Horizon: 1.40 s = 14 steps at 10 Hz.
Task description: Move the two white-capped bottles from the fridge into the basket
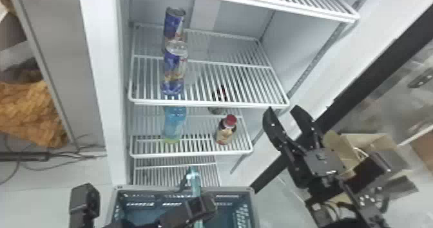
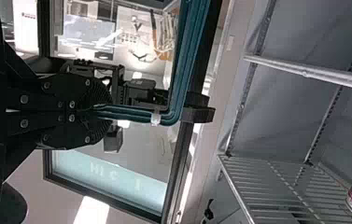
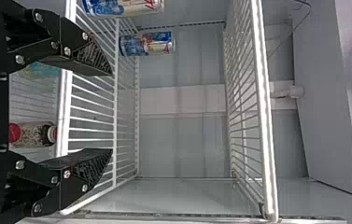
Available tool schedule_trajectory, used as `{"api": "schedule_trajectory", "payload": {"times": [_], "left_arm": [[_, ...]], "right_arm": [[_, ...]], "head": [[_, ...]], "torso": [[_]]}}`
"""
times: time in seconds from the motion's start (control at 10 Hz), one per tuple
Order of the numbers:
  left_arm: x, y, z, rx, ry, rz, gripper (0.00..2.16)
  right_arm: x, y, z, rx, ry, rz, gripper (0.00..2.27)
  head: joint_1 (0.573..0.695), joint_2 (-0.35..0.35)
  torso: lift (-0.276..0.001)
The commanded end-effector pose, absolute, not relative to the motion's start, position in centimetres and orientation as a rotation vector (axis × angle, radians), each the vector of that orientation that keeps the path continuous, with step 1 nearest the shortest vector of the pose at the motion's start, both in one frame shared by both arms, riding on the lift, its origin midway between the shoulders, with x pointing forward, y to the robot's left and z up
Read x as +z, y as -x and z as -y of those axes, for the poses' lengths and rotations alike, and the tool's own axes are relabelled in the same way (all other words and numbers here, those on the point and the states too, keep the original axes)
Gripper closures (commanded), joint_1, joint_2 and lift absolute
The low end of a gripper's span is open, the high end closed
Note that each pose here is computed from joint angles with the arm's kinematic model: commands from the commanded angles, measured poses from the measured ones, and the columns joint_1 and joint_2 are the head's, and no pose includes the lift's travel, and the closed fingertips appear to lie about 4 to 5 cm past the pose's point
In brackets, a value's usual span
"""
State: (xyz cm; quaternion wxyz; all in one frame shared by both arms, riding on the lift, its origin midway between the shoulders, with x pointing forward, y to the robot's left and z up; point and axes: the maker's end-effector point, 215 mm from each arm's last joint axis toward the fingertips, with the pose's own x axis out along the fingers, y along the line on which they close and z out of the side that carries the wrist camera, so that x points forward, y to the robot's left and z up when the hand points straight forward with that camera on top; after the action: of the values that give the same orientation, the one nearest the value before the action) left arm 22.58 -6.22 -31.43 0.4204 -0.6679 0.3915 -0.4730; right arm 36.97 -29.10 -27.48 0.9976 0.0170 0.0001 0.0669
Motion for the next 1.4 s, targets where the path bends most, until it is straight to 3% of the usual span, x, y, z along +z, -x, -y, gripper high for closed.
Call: {"api": "schedule_trajectory", "payload": {"times": [0.0, 0.3, 1.3], "left_arm": [[-31.7, -22.6, 6.2, -1.176, 1.676, -0.984, 1.18], [-31.6, -22.5, 6.3, -1.182, 1.677, -0.985, 1.18], [-31.5, -22.5, 6.4, -1.187, 1.678, -0.986, 1.18]], "right_arm": [[-28.6, -37.5, 29.1, 0.131, -0.057, 0.028, 0.52], [-28.6, -38.1, 28.4, 0.124, -0.076, 0.085, 0.52], [-27.9, -36.8, 28.6, 0.042, -0.089, 0.069, 0.52]], "head": [[0.695, -0.35], [0.695, -0.35], [0.695, -0.35]], "torso": [[0.0], [0.0], [0.0]]}}
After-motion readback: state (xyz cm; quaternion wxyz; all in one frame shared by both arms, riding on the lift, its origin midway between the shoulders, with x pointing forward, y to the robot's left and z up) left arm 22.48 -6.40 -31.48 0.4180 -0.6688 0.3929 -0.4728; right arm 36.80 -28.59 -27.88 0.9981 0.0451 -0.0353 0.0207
